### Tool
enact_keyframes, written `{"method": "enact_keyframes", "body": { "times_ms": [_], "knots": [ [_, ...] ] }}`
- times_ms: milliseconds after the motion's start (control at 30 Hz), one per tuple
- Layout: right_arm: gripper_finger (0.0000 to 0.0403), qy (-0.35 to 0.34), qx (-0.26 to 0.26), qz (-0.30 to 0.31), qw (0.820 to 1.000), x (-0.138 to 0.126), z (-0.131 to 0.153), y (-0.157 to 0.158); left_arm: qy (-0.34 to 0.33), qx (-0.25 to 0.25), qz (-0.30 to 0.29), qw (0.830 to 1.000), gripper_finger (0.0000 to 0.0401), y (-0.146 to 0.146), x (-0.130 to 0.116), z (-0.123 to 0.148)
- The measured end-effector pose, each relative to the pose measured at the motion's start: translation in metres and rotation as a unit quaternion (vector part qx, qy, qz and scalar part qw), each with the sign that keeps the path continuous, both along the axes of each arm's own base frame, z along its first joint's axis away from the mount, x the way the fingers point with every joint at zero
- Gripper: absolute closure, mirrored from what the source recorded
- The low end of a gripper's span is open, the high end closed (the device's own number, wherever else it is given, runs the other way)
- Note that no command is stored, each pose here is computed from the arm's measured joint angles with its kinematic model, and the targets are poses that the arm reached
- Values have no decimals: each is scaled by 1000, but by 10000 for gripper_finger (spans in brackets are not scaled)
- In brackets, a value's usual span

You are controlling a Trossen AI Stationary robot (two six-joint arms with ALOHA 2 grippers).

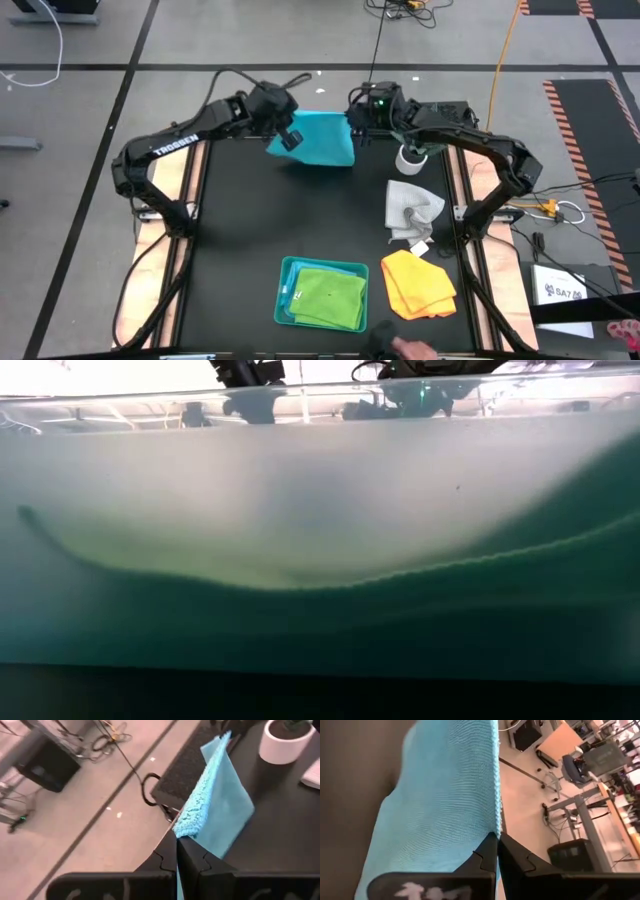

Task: Fold microfiber towels
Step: Fold the blue microfiber cloth

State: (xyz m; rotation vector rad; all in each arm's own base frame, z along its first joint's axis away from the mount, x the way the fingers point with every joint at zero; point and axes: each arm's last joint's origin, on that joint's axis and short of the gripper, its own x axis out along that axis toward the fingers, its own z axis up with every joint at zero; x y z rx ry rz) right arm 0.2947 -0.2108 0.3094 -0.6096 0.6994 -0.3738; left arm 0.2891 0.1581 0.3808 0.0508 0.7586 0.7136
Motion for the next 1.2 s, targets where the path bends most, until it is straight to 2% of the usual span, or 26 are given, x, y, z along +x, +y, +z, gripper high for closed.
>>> {"method": "enact_keyframes", "body": {
  "times_ms": [100, 267, 467, 600, 733, 867, 1067, 1200],
  "knots": [
    [403, 5, -27, -5, 1000, -1, 2, -3, 0, -2, -5, 1000, 400, 8, -4, 0],
    [403, 26, -93, -5, 995, 0, 9, -6, -10, 30, -10, 999, 399, 18, -5, 5],
    [403, 19, -156, -34, 987, -1, 44, -12, -25, 47, -20, 998, 399, 33, -11, 9],
    [403, 0, -107, -53, 993, -5, 54, -12, -25, 33, -30, 999, 400, 35, -14, 8],
    [403, 42, -36, -51, 997, -6, 38, -7, 0, 24, -32, 999, 400, 37, -18, 4],
    [403, 61, 21, -50, 997, -2, 26, 3, 27, -9, -37, 999, 399, 39, -23, -3],
    [403, 71, 112, -26, 991, 8, -8, 28, 65, -65, -46, 995, 399, 33, -26, -15],
    [403, 87, 156, -22, 984, 15, -37, 53, 82, -143, -64, 984, 399, 21, -29, -22]
  ]
}}
